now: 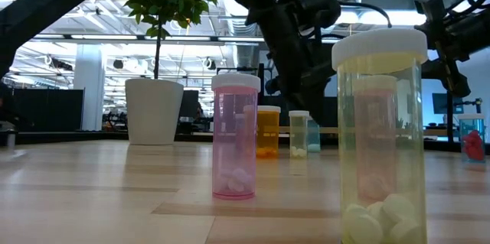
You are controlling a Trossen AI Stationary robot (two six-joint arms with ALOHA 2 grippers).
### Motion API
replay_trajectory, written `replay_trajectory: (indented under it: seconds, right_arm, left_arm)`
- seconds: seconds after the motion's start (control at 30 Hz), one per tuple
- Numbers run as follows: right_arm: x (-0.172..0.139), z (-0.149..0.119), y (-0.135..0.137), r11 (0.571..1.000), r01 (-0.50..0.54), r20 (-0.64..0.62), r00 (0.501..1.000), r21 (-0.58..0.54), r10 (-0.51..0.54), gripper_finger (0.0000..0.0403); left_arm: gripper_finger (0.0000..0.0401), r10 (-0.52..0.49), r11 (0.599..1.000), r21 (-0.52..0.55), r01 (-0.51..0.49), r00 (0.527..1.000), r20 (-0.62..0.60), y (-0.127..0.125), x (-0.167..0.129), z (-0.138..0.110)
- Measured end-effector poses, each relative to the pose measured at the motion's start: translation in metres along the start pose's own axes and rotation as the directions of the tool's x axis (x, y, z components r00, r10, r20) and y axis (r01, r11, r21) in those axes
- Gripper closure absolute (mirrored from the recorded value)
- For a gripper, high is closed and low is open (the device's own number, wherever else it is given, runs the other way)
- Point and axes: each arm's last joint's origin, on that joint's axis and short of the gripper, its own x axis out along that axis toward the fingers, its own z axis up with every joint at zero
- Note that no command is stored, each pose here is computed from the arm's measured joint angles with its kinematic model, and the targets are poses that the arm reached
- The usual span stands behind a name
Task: Pick and place medicine bottles onto shelf by color
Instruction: Put the green pill bottle on the shelf, then adjust the blue pill bottle
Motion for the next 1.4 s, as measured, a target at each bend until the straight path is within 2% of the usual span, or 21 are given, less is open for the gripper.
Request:
replay_trajectory:
  seconds: [0.3,0.5,0.57,0.67,0.8,0.9,1.13,1.4]
  right_arm:
    - [0.0,0.0,0.0,1.0,0.0,0.0,1.0,0.0,0.0,0.0233]
    - [0.0,0.0,0.0,1.0,0.0,0.0,1.0,0.0,0.0,0.0233]
    - [0.0,0.0,0.0,1.0,0.0,0.0,1.0,0.0,0.0,0.0233]
    - [0.0,0.0,0.0,1.0,0.0,0.0,1.0,0.0,0.0,0.0233]
    - [0.0,0.0,0.0,1.0,0.001,0.0,1.0,0.0,-0.001,0.0233]
    - [0.0,0.0,0.0,1.0,0.001,-0.001,1.0,-0.001,-0.001,0.0233]
    - [0.0,0.0,-0.001,1.0,0.006,-0.002,1.0,-0.003,-0.006,0.0233]
    - [0.0,0.0,-0.001,1.0,0.007,-0.003,1.0,-0.004,-0.007,0.0233]
  left_arm:
    - [0.0225,0.002,1.0,-0.009,-0.002,0.999,0.054,0.0,-0.009,0.011]
    - [0.0211,0.05,0.999,-0.015,-0.049,0.998,0.048,0.003,-0.048,0.029]
    - [0.0211,0.061,0.997,-0.047,-0.06,0.998,0.016,0.005,-0.063,0.032]
    - [0.0211,0.069,0.984,-0.159,-0.076,0.996,-0.049,0.009,-0.079,0.028]
    - [0.0211,0.023,0.951,-0.294,-0.091,0.974,-0.227,0.023,-0.082,0.013]
    - [0.0211,0.003,0.925,-0.356,-0.132,0.94,-0.341,0.033,-0.083,0.003]
    - [0.0211,-0.001,0.909,-0.375,-0.182,0.899,-0.439,0.04,-0.081,-0.007]
    - [0.0211,0.009,0.901,-0.382,-0.203,0.892,-0.452,0.033,-0.077,-0.011]
